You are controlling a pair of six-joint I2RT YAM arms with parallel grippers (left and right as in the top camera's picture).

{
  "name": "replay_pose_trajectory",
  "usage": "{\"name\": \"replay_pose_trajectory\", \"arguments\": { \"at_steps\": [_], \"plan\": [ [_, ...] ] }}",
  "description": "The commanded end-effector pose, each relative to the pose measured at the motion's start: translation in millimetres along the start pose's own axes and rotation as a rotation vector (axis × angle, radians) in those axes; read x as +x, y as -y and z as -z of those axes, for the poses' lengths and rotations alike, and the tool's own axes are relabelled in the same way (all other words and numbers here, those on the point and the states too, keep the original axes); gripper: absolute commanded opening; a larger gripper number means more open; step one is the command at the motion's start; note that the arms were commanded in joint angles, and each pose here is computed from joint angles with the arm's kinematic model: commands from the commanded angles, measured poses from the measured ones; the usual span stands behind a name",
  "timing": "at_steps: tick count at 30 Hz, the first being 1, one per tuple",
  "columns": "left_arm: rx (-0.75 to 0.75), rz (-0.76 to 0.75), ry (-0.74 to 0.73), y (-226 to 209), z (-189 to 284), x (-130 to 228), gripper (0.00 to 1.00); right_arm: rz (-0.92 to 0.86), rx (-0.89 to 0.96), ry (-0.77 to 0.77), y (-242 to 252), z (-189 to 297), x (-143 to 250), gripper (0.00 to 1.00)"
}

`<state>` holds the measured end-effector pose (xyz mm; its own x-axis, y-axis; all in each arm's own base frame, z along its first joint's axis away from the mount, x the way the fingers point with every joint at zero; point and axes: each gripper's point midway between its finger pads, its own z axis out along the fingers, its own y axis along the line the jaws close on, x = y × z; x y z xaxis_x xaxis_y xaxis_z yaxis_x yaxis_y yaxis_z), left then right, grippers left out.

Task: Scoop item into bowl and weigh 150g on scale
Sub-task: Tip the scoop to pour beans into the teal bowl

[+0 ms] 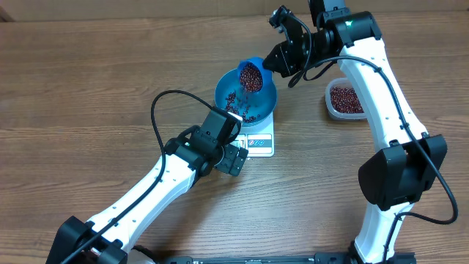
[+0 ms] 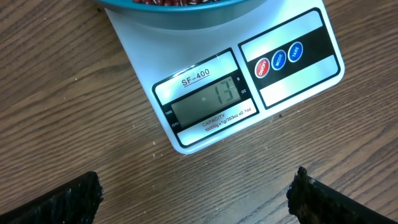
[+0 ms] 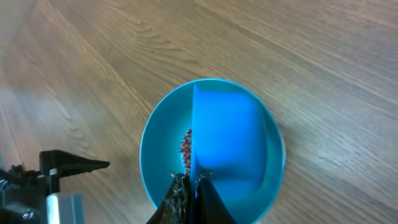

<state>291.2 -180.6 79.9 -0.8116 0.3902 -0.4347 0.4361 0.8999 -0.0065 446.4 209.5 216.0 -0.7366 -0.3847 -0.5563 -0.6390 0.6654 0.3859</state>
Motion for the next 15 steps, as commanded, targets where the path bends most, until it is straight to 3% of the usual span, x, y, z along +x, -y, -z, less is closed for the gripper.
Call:
{"name": "replay_pose_trajectory", "arguments": {
  "at_steps": [1, 15],
  "plan": [
    [-0.014, -0.015, 0.004, -3, 0, -1, 1.00, 0.050, 0.020, 0.052, -6, 14, -16, 0.04],
    [-0.014, -0.015, 0.004, -3, 0, -1, 0.99, 0.122, 0.029, 0.080, -15, 28, -21, 0.04]
  ]
}}
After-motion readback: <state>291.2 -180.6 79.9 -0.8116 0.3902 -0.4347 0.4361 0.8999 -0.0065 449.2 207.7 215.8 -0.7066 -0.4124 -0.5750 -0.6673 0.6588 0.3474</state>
